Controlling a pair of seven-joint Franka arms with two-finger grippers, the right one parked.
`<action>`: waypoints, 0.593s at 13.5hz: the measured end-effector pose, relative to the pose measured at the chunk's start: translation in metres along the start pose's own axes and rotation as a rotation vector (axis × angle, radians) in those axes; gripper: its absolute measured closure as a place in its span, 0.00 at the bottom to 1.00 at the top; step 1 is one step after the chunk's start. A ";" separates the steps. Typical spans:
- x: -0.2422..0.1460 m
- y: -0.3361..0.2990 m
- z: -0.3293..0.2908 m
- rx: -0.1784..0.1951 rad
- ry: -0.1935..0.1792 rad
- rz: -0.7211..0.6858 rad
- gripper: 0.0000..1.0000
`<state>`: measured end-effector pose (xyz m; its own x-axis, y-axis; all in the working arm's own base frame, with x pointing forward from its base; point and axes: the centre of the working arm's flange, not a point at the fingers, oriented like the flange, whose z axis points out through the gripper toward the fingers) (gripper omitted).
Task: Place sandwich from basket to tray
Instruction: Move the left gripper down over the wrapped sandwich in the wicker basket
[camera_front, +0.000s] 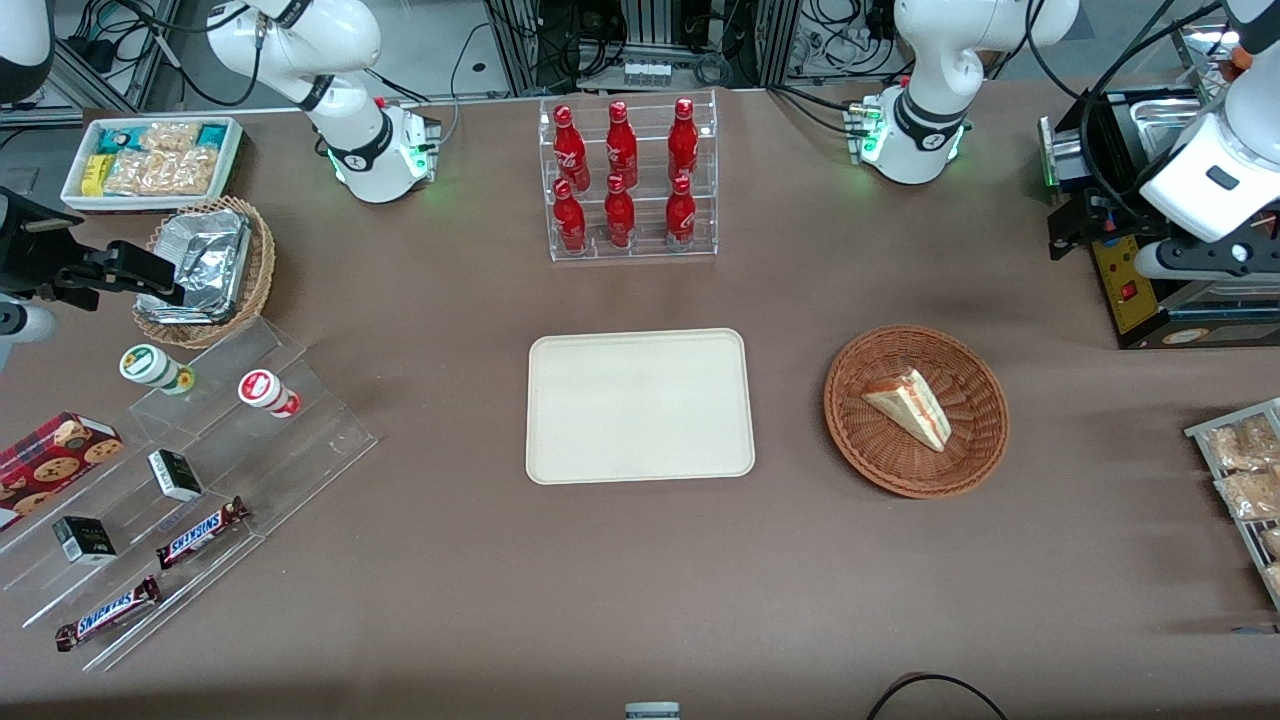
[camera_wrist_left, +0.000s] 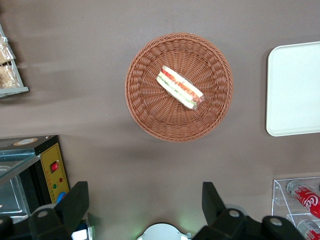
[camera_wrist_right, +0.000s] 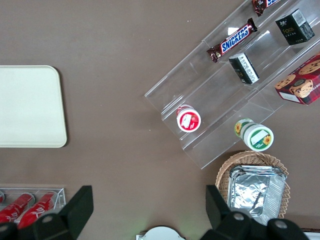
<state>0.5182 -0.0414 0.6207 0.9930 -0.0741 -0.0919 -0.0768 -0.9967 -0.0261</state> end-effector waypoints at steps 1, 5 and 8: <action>0.002 0.000 0.000 0.000 -0.001 0.000 0.00; 0.012 0.004 0.018 0.003 -0.037 0.006 0.00; 0.031 0.014 0.079 -0.003 -0.109 0.020 0.00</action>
<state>0.5406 -0.0553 0.5391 0.9757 -0.0897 -0.1999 -0.0958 -0.9952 -0.0208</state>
